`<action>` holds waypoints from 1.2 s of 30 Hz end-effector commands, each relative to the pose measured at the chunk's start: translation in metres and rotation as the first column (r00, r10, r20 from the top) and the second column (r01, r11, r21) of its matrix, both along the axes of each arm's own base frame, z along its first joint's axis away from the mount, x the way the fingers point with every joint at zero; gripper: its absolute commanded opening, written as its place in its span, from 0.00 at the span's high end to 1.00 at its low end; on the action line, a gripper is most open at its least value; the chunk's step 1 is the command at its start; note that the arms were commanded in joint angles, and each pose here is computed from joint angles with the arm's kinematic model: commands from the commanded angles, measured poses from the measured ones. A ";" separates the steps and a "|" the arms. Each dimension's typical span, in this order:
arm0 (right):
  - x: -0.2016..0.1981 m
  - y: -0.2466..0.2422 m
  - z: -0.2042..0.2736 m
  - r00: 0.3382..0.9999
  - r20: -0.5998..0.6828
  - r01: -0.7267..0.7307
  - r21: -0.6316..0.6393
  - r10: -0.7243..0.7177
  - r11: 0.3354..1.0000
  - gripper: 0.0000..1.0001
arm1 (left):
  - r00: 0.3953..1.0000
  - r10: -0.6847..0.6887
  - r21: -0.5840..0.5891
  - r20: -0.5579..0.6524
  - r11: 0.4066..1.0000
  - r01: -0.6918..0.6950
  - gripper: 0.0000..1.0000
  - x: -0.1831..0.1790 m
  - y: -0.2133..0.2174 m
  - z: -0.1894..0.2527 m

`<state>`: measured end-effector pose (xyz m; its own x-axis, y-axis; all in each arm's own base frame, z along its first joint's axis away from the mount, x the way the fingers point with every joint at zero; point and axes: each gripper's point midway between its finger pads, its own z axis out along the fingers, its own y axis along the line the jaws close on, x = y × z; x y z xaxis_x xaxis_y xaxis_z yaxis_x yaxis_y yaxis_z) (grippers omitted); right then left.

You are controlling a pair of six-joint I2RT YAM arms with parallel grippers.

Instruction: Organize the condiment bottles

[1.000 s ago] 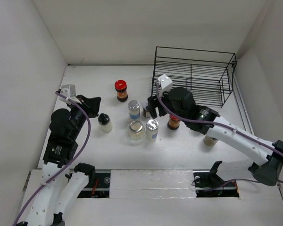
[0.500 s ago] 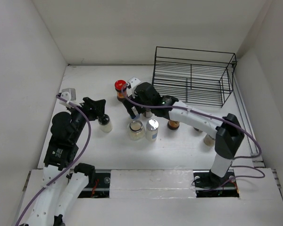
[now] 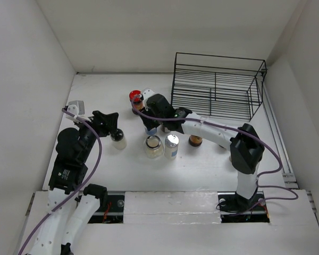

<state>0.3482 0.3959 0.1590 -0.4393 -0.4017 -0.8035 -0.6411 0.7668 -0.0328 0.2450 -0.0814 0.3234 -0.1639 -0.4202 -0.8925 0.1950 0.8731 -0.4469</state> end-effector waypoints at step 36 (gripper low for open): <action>0.199 -0.208 0.323 0.812 0.401 0.200 0.493 -0.425 0.847 0.66 | 0.997 0.019 -0.003 0.074 1.000 -0.018 0.38 -0.003 0.007 0.017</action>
<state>0.5614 0.1859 0.4268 -0.1374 0.0578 -0.9888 -0.3059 0.9470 0.0979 0.2391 -0.0720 0.3320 -0.1158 -0.4310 -0.8949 0.1805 0.8768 -0.4457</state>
